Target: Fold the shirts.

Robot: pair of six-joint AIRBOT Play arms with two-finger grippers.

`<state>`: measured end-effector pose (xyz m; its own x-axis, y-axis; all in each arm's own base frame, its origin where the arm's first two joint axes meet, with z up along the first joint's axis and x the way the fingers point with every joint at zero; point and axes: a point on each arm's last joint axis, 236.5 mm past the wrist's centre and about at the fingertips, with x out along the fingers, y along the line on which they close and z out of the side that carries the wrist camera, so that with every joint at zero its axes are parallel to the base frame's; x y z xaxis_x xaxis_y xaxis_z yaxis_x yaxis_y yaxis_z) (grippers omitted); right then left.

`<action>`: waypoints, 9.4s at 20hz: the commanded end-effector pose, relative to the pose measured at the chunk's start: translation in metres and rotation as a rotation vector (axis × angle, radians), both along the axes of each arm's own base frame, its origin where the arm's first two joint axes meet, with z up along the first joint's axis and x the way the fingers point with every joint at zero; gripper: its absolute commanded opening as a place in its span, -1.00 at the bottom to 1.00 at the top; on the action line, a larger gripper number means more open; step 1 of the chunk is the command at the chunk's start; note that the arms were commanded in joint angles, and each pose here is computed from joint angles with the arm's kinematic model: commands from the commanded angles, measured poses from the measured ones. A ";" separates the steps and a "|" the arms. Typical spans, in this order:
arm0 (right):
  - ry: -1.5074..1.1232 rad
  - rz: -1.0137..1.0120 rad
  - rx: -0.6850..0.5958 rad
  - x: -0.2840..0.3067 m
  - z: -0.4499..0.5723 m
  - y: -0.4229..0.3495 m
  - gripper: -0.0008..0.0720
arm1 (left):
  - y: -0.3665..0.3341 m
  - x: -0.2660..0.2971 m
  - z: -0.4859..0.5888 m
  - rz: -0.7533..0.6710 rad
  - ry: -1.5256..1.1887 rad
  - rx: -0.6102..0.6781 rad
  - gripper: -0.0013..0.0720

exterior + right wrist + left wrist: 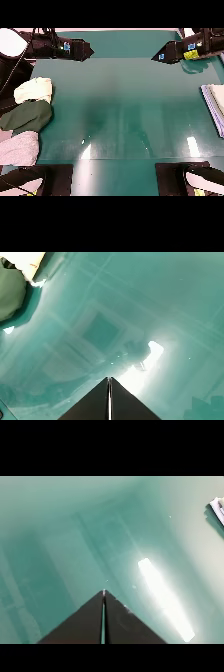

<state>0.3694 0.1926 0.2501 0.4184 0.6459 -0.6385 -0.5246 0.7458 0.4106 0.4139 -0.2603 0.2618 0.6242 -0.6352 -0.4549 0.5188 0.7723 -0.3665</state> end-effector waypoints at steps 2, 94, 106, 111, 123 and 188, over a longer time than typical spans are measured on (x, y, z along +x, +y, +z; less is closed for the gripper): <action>-0.001 0.008 0.001 -0.002 0.001 0.003 -0.92 | 0.000 0.001 0.001 0.003 -0.005 -0.002 -0.89; 0.861 -0.404 0.114 -0.080 -0.333 -0.093 0.28 | -0.009 -0.005 -0.284 -0.145 0.636 0.188 -0.89; 0.139 -0.198 0.100 -0.006 -0.093 -0.061 -0.93 | 0.028 0.001 -0.053 -0.091 0.077 0.251 -0.89; -0.272 -0.184 0.122 -0.067 0.097 -0.057 -0.93 | 0.062 -0.099 0.170 -0.039 -0.416 0.096 -0.90; 0.073 -0.253 0.062 -0.043 -0.023 -0.071 -0.93 | 0.040 -0.065 -0.012 -0.177 0.075 0.285 -0.89; 0.076 -0.656 0.073 -0.068 0.019 -0.192 -0.93 | 0.161 0.021 0.130 0.229 -0.226 -0.004 -0.90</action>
